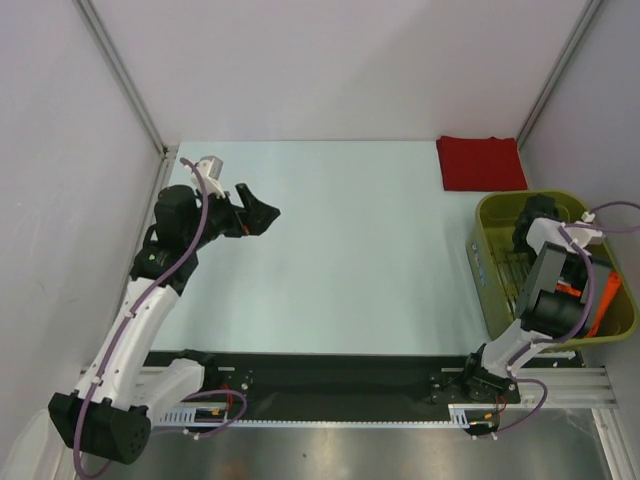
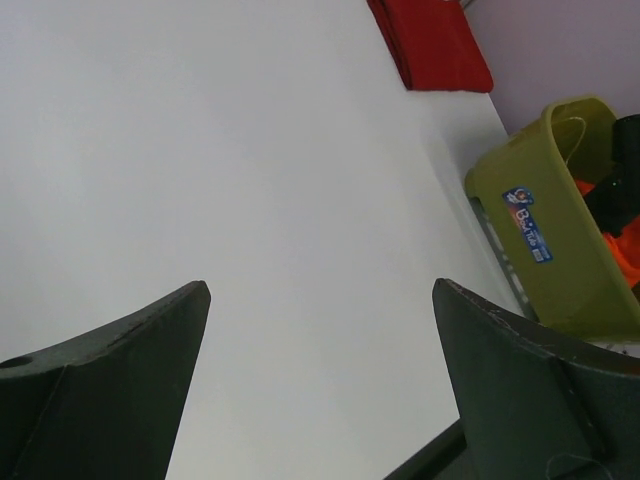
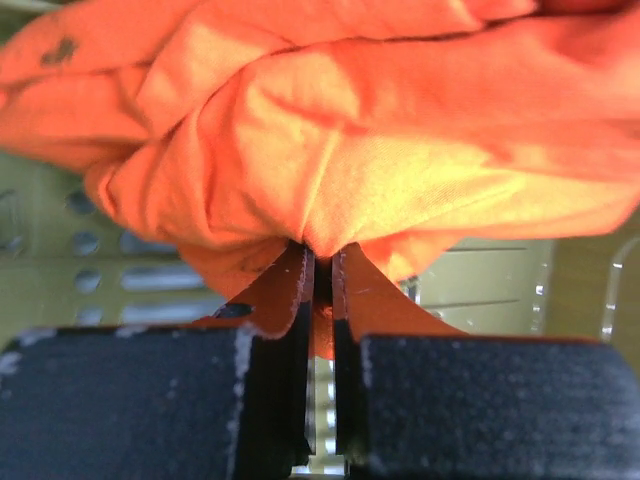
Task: Fold and stack the t-shirts
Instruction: Grab the tshirt from the pile, then move the tshirt to the center of the board
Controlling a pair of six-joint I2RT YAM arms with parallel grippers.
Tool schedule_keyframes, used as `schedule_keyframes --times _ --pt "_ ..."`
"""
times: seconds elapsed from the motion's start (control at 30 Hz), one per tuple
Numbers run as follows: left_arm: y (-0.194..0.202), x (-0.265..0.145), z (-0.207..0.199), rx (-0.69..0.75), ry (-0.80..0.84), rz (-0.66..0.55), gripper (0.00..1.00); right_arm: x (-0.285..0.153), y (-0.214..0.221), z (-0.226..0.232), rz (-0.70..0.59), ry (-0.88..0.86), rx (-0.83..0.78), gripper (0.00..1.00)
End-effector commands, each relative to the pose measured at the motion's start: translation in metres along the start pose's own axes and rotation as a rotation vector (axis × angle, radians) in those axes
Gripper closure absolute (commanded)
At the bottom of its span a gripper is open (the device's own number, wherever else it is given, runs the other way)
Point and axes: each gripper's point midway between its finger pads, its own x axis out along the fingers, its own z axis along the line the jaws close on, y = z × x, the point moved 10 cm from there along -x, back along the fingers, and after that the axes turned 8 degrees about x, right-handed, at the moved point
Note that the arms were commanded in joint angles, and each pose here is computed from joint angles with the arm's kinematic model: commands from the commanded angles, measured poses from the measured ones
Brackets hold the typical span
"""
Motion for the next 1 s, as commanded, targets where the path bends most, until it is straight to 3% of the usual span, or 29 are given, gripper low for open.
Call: schedule_keyframes --times 0.0,0.1,0.27,0.3,0.33,0.47,0.5,0.6,0.67,0.7,0.77,0.83,0.87,0.97 --pt "-0.017 -0.026 -0.01 -0.072 -0.052 -0.058 0.0 -0.04 -0.041 -0.013 -0.147 -0.07 0.106 1.0" --pt "-0.012 -0.033 -0.011 -0.168 -0.001 -0.049 0.0 -0.089 -0.059 -0.031 -0.147 -0.178 0.061 1.0" --pt "-0.011 -0.038 -0.025 -0.255 0.147 -0.003 0.0 -0.194 -0.131 -0.065 -0.294 -0.548 0.209 1.0" --pt "-0.011 -0.039 -0.028 -0.266 0.184 -0.004 0.05 -0.209 -0.143 -0.072 -0.314 -0.625 0.283 1.0" --pt "-0.015 -0.039 -0.033 -0.293 0.232 -0.035 0.07 -0.234 -0.162 -0.087 -0.314 -0.758 0.358 1.0" --pt "0.003 -0.037 -0.032 -0.419 0.267 0.007 0.07 -0.306 -0.183 -0.108 -0.289 -1.264 0.401 1.0" --pt "0.007 -0.039 -0.033 -0.445 0.278 0.025 0.07 -0.332 -0.179 -0.112 -0.247 -1.429 0.366 1.0" --pt "0.014 -0.047 -0.035 -0.451 0.288 0.02 0.09 -0.391 -0.171 -0.136 -0.224 -1.707 0.308 1.0" --pt "0.014 -0.056 -0.039 -0.438 0.285 -0.019 0.1 -0.421 -0.168 -0.157 -0.263 -1.819 0.283 1.0" --pt "0.013 -0.059 -0.04 -0.43 0.282 -0.035 0.1 -0.437 -0.174 -0.17 -0.359 -1.9 0.263 1.0" --pt "0.009 -0.066 -0.044 -0.414 0.282 -0.073 0.11 -0.469 -0.159 -0.194 -0.356 -2.121 0.162 1.0" --pt "0.006 -0.07 -0.045 -0.39 0.279 -0.091 0.12 -0.492 -0.144 -0.204 -0.292 -2.351 0.04 1.0" --pt "0.002 -0.075 -0.048 -0.371 0.276 -0.113 0.13 -0.497 -0.135 -0.203 -0.237 -2.409 -0.022 0.95" --pt "-0.006 -0.088 -0.051 -0.323 0.201 -0.17 0.13 -0.517 -0.094 -0.198 0.036 -2.611 -0.248 0.94"
